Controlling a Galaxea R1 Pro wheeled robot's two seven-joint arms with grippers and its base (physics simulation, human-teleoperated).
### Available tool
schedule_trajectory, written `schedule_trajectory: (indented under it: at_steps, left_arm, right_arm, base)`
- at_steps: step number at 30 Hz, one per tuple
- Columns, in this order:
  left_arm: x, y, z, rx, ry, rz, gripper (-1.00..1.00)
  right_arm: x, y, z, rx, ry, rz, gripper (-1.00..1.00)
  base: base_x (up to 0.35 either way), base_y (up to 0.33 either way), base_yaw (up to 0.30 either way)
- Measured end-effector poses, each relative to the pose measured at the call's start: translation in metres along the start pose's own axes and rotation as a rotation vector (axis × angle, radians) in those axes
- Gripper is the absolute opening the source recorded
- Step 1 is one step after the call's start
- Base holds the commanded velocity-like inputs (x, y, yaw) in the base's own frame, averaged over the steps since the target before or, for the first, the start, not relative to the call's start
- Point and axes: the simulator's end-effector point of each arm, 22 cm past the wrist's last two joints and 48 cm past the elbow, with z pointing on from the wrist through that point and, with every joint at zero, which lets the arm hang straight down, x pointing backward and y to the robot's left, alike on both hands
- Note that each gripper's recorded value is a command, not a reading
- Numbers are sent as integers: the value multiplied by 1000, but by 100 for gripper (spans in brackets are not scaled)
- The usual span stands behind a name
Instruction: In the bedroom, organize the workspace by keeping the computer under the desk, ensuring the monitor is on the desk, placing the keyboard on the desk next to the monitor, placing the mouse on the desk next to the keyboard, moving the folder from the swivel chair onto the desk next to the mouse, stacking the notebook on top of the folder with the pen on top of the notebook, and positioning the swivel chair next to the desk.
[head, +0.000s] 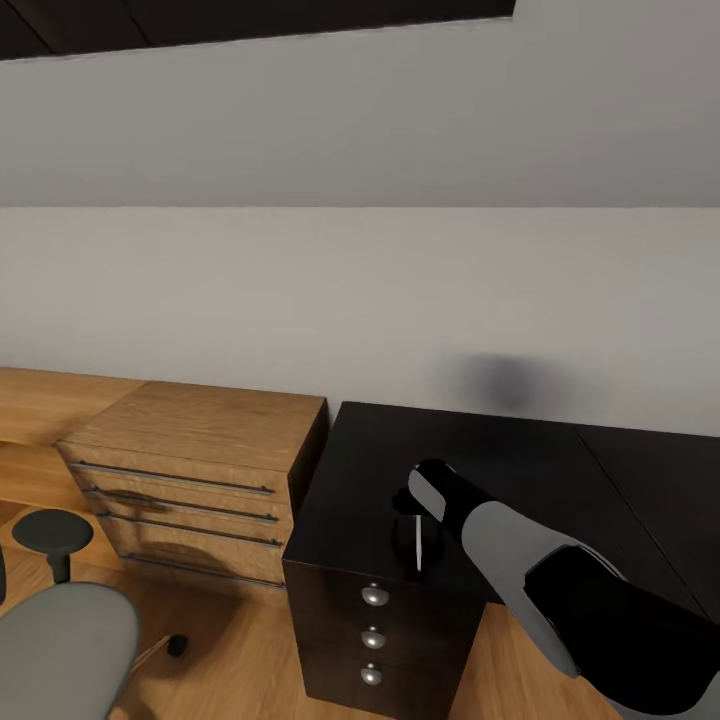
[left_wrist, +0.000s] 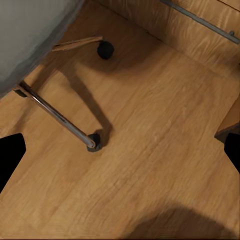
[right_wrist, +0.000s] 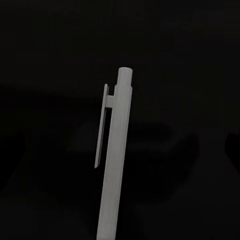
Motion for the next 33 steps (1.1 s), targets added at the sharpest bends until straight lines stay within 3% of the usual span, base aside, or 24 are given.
schedule_trajectory:
  at_steps: [2, 7, 9, 33]
  left_arm:
    - [-40, -7, -5, -1, 33, -1, 100]
    - [-69, -17, -14, 25, 57, -36, 100]
    - [-77, -24, -18, 52, 69, -76, 100]
    - [-74, -35, -22, 74, 82, -122, 100]
  right_arm:
    - [0, 0, 0, 0, -1, 0, 100]
    - [0, 0, 0, 0, -1, 0, 100]
    - [0, 0, 0, 0, -1, -1, 100]
    - [-2, 0, 0, 3, -8, -6, 100]
  base:
    - [0, 0, 0]
    - [0, 0, 0]
    - [0, 0, 0]
    - [0, 0, 0]
